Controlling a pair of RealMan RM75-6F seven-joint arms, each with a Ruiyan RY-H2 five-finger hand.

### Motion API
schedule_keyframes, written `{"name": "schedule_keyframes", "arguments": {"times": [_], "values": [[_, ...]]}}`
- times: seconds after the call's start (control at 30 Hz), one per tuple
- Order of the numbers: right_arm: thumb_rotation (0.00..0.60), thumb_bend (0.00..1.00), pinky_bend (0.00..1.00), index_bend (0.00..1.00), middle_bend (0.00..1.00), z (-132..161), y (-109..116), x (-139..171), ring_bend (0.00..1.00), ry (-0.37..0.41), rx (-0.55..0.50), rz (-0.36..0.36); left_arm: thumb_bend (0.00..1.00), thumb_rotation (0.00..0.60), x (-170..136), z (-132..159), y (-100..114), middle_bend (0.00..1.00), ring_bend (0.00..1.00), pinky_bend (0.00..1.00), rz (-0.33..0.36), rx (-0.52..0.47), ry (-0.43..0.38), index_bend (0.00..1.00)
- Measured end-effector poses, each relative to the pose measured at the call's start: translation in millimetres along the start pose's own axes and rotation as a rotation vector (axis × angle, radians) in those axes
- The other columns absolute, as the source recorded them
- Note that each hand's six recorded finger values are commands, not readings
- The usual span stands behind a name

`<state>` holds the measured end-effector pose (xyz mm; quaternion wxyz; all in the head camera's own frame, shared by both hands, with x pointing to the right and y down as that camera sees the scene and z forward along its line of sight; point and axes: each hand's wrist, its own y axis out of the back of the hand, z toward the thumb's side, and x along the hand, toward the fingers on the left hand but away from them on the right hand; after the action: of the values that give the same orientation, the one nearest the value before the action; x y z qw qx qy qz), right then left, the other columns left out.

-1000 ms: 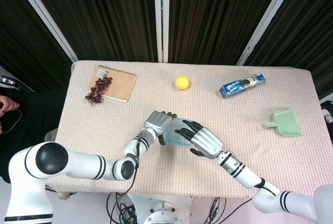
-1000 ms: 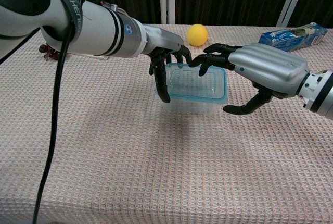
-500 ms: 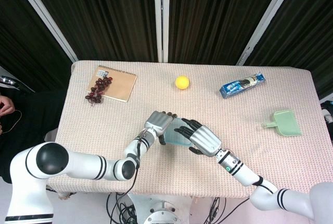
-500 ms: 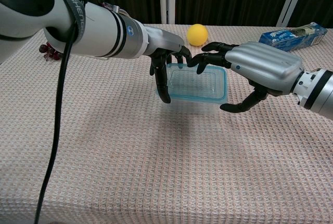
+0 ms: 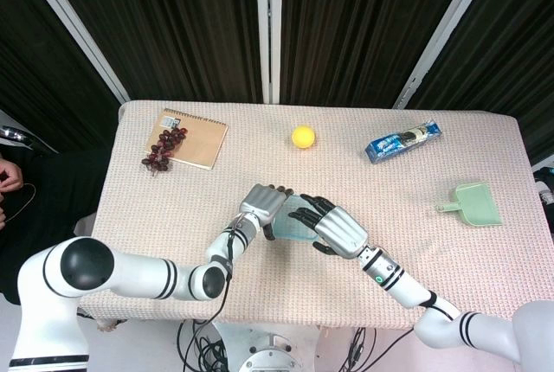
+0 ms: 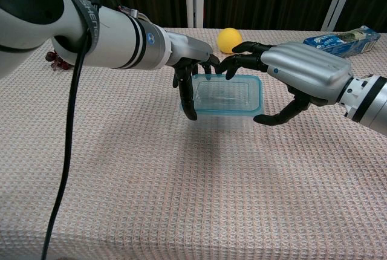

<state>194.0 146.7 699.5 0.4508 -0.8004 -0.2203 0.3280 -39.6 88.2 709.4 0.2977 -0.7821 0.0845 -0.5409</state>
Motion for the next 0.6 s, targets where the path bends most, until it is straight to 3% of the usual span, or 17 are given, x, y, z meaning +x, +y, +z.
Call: {"name": "schedule_keyframes", "arguments": {"times": [0.23, 0.6], "values": [[0.6, 0.17, 0.19, 0.2, 0.26, 0.7, 3.7, -0.4, 0.08, 0.002, 0.003, -0.016, 0.0, 0.6, 0.4, -0.3, -2.0, 0.31, 0.23, 0.41, 0.001, 0.002, -0.001, 0.24], [0.6, 0.39, 0.28, 0.31, 0.33, 0.7, 3.3, -2.3, 0.17, 0.012, 0.021, -0.059, 0.0, 0.6, -3.7, -1.0, 1.5, 0.3, 0.23, 0.4, -0.013, -0.023, -0.015, 0.2]]}}
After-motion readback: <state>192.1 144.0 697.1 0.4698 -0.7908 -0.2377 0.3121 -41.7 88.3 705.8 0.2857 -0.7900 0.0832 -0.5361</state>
